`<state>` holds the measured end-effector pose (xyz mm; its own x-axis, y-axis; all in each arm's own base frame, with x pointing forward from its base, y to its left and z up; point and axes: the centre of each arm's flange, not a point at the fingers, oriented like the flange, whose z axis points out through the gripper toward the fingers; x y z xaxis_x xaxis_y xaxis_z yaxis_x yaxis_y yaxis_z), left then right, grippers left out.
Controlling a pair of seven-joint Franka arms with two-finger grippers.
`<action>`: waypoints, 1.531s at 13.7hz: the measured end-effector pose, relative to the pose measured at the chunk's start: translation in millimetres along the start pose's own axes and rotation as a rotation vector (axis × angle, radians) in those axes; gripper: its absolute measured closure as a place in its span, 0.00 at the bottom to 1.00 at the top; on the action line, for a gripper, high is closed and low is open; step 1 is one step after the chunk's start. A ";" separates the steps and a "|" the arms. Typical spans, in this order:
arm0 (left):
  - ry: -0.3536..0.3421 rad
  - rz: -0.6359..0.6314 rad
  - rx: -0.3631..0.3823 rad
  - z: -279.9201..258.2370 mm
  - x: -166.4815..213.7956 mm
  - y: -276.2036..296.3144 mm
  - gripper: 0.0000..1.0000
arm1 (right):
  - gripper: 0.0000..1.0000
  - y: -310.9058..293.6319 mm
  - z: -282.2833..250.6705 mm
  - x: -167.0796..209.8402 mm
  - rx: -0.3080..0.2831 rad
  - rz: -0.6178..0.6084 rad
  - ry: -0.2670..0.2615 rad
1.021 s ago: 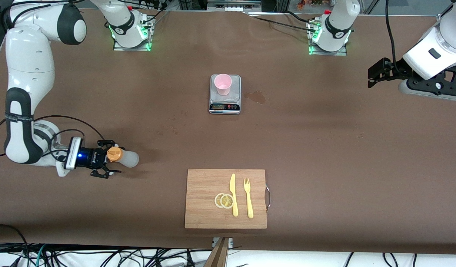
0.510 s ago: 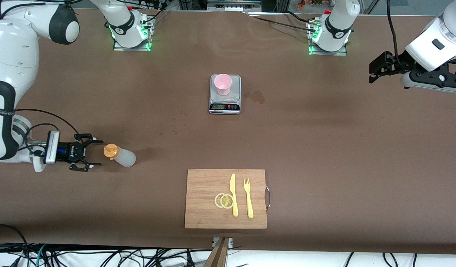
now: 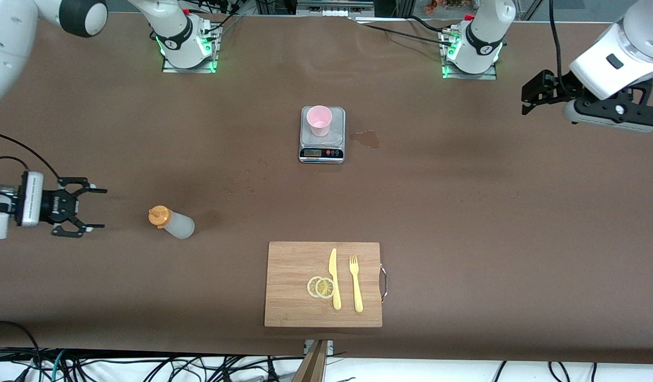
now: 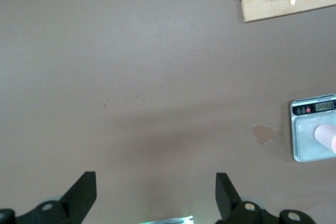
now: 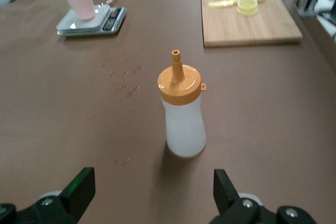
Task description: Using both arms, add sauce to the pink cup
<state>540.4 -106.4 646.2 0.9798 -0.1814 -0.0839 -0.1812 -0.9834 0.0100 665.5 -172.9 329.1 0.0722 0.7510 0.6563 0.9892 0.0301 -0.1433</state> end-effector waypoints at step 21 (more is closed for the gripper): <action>0.006 0.025 -0.024 -2.6 -2.0 14.0 0.00 | 0.00 -135.4 -134.3 301.6 -0.548 1.240 -0.451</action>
<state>536.1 -119.9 649.2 0.9755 -0.2059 -0.0777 -0.2036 -0.9784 0.0363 570.4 -39.0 645.9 0.9686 0.2479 0.0184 0.2486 -0.9659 -0.0724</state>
